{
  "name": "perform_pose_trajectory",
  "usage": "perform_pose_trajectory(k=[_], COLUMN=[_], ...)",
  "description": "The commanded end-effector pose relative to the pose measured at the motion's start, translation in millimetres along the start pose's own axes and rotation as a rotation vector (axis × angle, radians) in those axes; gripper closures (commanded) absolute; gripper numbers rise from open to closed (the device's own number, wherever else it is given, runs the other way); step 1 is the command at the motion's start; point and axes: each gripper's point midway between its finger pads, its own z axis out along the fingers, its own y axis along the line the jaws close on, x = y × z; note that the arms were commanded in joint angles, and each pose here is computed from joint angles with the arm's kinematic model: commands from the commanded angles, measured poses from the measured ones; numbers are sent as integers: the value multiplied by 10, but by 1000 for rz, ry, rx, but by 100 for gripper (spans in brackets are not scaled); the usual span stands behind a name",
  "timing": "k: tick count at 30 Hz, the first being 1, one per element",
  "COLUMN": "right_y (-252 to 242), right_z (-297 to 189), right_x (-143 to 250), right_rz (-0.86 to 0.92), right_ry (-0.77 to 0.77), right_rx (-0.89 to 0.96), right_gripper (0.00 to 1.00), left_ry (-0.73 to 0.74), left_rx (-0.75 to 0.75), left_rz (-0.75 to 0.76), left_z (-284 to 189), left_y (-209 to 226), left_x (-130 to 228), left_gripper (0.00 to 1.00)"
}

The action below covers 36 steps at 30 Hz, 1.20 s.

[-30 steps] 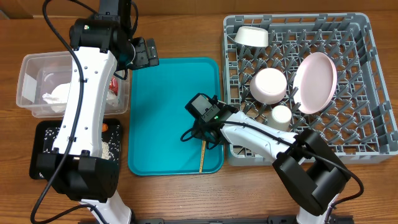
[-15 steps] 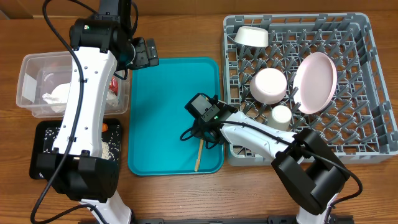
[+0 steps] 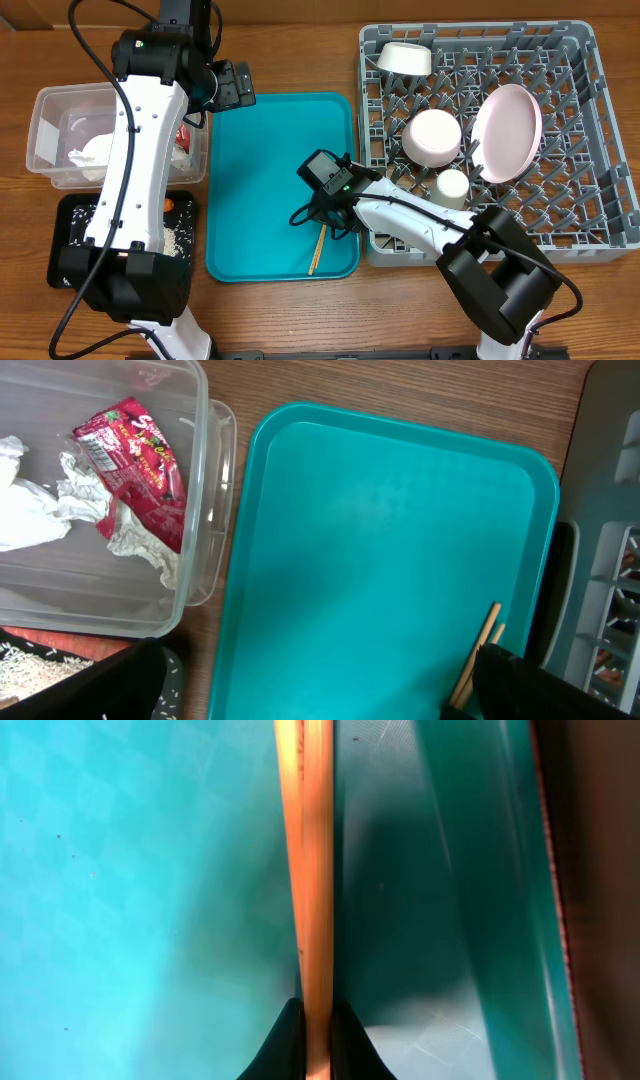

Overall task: Sort waste into correct bins and load items into the dishwasher
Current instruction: 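Lift the chopstick and carry it right into the rack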

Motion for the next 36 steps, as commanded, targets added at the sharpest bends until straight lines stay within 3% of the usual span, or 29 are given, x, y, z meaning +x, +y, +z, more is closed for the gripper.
perform_pose_trajectory(k=[1,15,25,32,36], right_y=[199,392,837,424,78], right_z=[-126,-303,-1065,-1374,-1347], right_x=[-125,-248,-543,-1010,-1190], right_rz=[-63,-195,-444,-458,-434], right_ry=[-35,-73,-161,-265,-244], right_rx=[-35,-70,-225,-75,11], right_gripper=[96,96,96,96,96], left_ry=[7,7,8,7,7], left_rx=[4,4,4,4,4], left_rz=[-9,-9,-9,-9,-9], left_z=[25,25,25,25,25], left_y=[13,13,13,13,13], left_x=[4,4,4,4,4], left_gripper=[0,0,0,0,0])
